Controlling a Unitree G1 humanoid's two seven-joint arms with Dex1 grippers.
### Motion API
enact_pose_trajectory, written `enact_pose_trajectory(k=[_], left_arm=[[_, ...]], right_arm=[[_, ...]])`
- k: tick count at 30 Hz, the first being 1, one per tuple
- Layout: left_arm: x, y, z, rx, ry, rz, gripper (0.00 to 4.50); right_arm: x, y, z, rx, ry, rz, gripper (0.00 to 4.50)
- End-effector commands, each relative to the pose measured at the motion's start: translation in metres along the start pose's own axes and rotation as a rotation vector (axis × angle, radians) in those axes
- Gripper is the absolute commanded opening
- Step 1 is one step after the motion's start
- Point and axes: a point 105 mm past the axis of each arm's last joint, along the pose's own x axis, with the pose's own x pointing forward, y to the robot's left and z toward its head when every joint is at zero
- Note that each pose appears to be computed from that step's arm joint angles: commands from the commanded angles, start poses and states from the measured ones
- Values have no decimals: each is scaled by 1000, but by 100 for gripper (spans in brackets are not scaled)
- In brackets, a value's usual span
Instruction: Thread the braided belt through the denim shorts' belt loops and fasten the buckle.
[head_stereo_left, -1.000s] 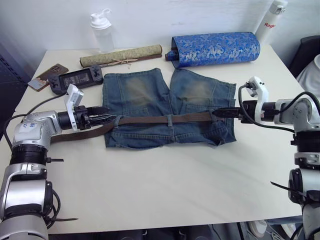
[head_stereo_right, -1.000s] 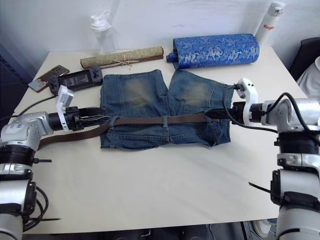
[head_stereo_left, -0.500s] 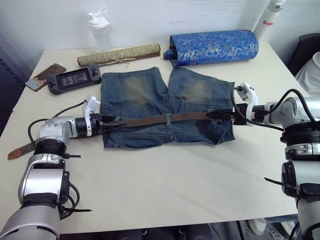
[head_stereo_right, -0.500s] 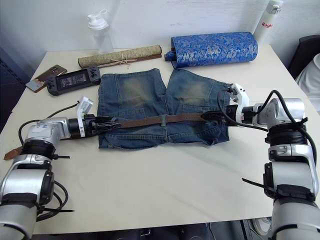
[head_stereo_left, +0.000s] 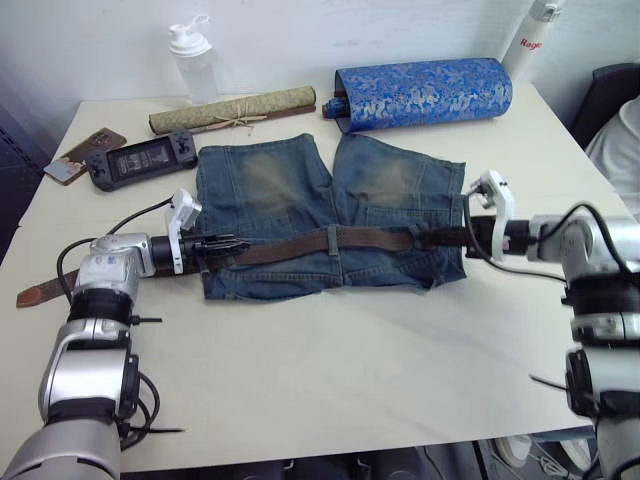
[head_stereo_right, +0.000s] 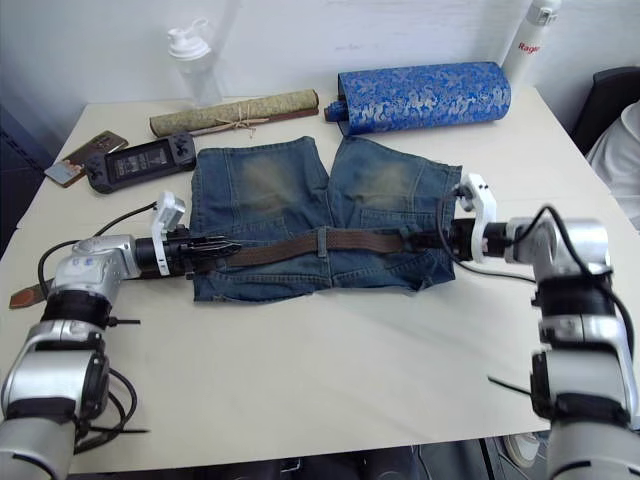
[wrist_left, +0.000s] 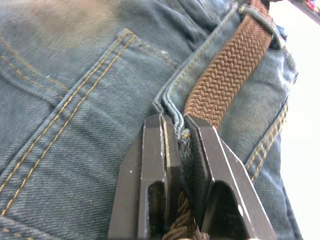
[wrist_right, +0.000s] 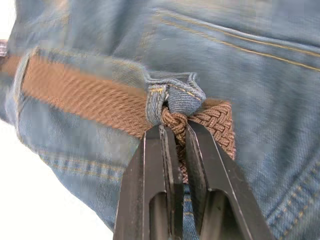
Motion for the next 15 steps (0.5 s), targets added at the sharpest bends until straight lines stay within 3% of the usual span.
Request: enact_pose_trajectory(k=[1, 4, 7, 11, 15], left_arm=[[-14, -9, 33, 319, -165, 142, 5], [-25, -38, 15, 626, -101, 142, 5], [-38, -64, -8, 826, -47, 110, 5], [-57, -78, -44, 895, 42, 81, 5], [-86, -80, -83, 886, 158, 64, 5]], right_arm=[[-17, 43, 11, -287, -156, 137, 0], [-25, 57, -16, -506, -126, 131, 0], [-33, 74, -44, -712, -132, 164, 0], [-40, 75, -67, -837, -107, 152, 0], [-51, 64, -94, -873, 7, 130, 0]])
